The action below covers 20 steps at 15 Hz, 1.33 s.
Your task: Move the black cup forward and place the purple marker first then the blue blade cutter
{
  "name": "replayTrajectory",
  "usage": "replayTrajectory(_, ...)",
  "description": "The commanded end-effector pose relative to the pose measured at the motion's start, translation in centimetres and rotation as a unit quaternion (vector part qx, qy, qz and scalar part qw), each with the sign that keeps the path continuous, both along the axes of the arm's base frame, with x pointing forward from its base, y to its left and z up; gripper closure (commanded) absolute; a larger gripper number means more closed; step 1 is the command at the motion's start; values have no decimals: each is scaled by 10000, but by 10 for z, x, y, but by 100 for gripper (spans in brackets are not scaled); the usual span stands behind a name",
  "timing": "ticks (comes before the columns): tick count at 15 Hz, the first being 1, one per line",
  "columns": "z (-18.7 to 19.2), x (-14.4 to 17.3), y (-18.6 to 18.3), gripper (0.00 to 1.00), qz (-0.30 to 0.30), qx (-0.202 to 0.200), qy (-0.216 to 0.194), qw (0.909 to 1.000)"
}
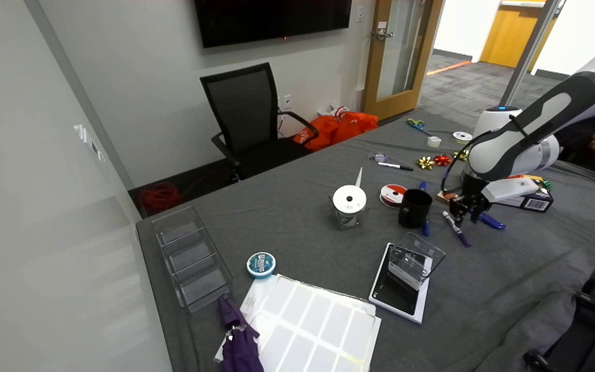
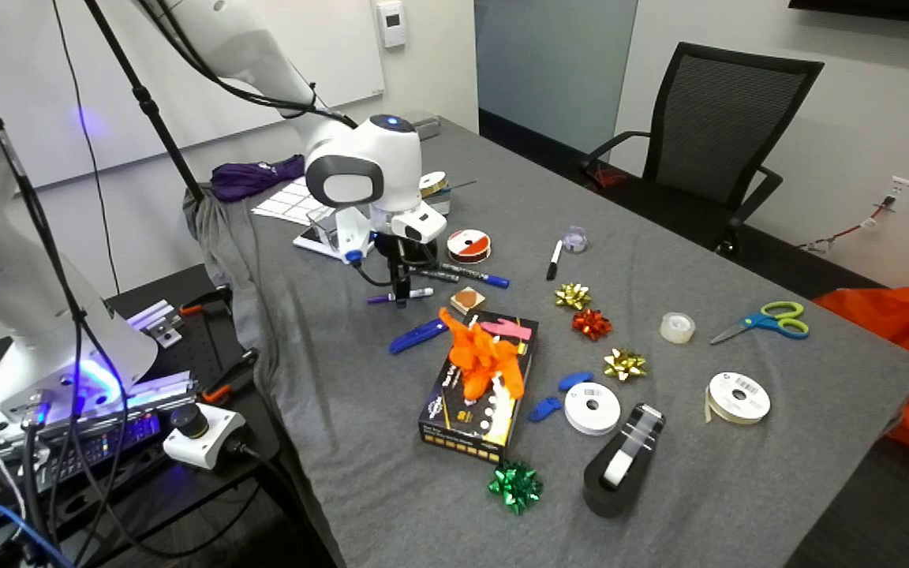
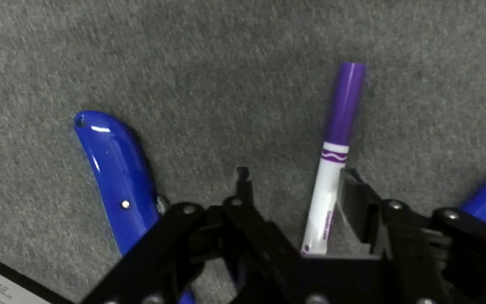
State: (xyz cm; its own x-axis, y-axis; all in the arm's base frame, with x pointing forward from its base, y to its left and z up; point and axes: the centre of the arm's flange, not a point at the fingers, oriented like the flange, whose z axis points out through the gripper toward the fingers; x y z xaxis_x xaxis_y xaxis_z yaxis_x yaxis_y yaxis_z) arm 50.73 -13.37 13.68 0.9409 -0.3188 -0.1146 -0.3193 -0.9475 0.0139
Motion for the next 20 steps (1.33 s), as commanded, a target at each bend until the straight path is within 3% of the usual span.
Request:
replayTrajectory(1,-11,-8,-2,35,86,-3,-101,9999)
replayTrajectory(3,-13,-9,3,34,84,24,-103,9999)
replayTrajectory(11,-14,-8,18,45,141,97,-109,9998)
replayTrajectory(12,-15,-8,18,66,138,94,-114,9998)
replayTrajectory(14,-16,-7,18,72,144,85,-121,9998)
replayTrajectory(18,-16,-7,18,99,129,80,-128,9998)
replayTrajectory(20,-14,-5,18,98,123,78,-155,9998)
